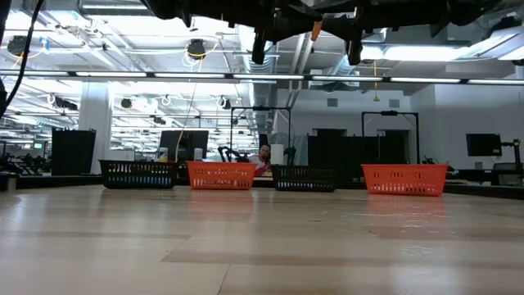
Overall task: Pick & Place Markers
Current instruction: Put the orange small highlighter pen into the left orange bin
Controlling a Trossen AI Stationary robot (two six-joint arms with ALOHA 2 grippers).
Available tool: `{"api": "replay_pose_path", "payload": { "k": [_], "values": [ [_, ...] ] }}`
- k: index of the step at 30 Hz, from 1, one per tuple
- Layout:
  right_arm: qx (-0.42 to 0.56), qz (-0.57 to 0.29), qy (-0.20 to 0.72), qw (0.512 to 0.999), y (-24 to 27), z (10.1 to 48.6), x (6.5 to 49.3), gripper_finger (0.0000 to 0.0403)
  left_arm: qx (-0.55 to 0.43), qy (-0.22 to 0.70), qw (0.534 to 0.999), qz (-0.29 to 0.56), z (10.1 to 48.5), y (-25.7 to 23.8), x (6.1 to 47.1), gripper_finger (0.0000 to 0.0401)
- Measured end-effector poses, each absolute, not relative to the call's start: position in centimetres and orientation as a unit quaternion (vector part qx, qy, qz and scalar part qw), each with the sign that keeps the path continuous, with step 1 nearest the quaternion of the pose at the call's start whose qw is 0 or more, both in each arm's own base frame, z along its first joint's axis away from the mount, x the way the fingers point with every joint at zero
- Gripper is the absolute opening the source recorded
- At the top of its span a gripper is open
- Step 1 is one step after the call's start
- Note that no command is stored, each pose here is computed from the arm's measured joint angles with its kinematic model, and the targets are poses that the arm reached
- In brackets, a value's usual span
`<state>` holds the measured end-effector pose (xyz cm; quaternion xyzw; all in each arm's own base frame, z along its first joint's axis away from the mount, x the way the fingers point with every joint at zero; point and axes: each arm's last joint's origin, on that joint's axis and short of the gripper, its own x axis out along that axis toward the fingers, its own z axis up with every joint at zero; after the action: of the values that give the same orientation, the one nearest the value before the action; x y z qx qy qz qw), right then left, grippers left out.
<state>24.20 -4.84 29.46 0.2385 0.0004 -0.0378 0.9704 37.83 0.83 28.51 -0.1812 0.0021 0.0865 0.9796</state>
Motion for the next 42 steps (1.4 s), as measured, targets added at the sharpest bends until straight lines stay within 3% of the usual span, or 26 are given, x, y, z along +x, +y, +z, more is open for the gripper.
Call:
{"api": "replay_pose_path", "payload": {
  "k": [9,18,30,35,42],
  "values": [
    [0.224,-0.038,0.002,0.974,-4.8,29.4,24.2,0.0025,-0.185,-0.004,0.979,0.090,28.6,1.1,37.8,0.0063],
    [0.219,-0.051,0.006,0.974,-5.3,29.3,24.1,0.0023,-0.175,-0.005,0.980,0.092,28.6,1.1,37.8,0.0069],
    [0.196,-0.139,0.015,0.971,-7.6,30.4,20.5,0.0023,-0.138,0.002,0.987,0.080,29.0,1.0,37.4,0.0176],
    [0.190,-0.205,0.079,0.957,-8.1,29.9,18.0,0.0023,-0.131,0.031,0.986,0.095,28.2,1.1,35.9,0.0193],
    [0.185,-0.288,0.209,0.916,-8.5,28.3,17.1,0.0023,-0.162,0.058,0.975,0.137,25.8,1.3,33.2,0.0186]
  ]
}}
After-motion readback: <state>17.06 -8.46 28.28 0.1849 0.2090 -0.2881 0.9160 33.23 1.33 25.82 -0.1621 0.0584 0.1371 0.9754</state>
